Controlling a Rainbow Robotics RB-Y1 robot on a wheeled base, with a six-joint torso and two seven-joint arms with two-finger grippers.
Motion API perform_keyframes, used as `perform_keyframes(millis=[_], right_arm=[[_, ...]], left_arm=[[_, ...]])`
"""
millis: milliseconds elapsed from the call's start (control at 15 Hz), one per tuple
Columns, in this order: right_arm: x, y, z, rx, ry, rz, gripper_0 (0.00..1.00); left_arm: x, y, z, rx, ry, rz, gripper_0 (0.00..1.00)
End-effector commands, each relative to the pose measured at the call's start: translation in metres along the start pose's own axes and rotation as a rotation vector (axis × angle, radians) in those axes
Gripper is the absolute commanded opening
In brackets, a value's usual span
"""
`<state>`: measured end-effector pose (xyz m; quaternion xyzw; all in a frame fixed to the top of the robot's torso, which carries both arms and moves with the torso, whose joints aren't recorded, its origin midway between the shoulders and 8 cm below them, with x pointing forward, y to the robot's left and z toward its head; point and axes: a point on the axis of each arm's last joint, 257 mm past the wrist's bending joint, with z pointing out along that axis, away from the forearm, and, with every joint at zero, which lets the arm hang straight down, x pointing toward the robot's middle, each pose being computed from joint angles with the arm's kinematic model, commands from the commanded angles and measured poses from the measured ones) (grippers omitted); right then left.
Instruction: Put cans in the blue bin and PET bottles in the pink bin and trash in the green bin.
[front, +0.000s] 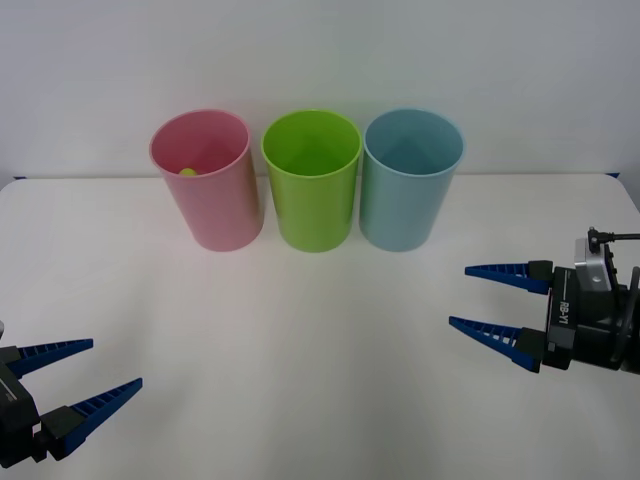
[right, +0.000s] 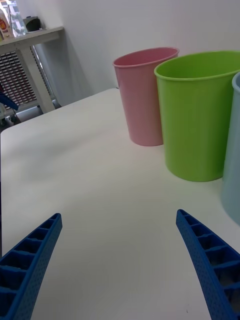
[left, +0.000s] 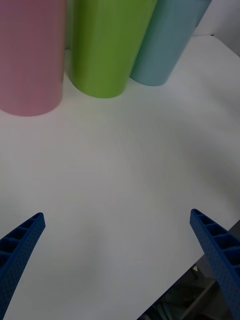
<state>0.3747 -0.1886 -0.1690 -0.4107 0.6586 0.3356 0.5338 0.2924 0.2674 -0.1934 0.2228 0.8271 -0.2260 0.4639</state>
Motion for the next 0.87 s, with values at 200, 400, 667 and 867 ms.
perform_keyframes(millis=[200, 400, 667, 867], right_arm=[[0.01, -0.003, -0.022, -0.017, -0.032, -0.02, 0.78], [0.018, -0.005, -0.033, -0.015, 0.011, -0.024, 0.78], [0.021, -0.004, -0.036, -0.018, 0.025, -0.015, 0.78], [0.021, -0.004, -0.036, -0.018, 0.025, -0.015, 0.78]], left_arm=[[0.0, 0.0, 0.0, 0.0, 0.0, 0.0, 1.0], [0.0, 0.0, 0.0, 0.0, 0.0, 0.0, 1.0], [0.0, 0.0, 0.0, 0.0, 0.0, 0.0, 1.0], [0.0, 0.0, 0.0, 0.0, 0.0, 0.0, 1.0]])
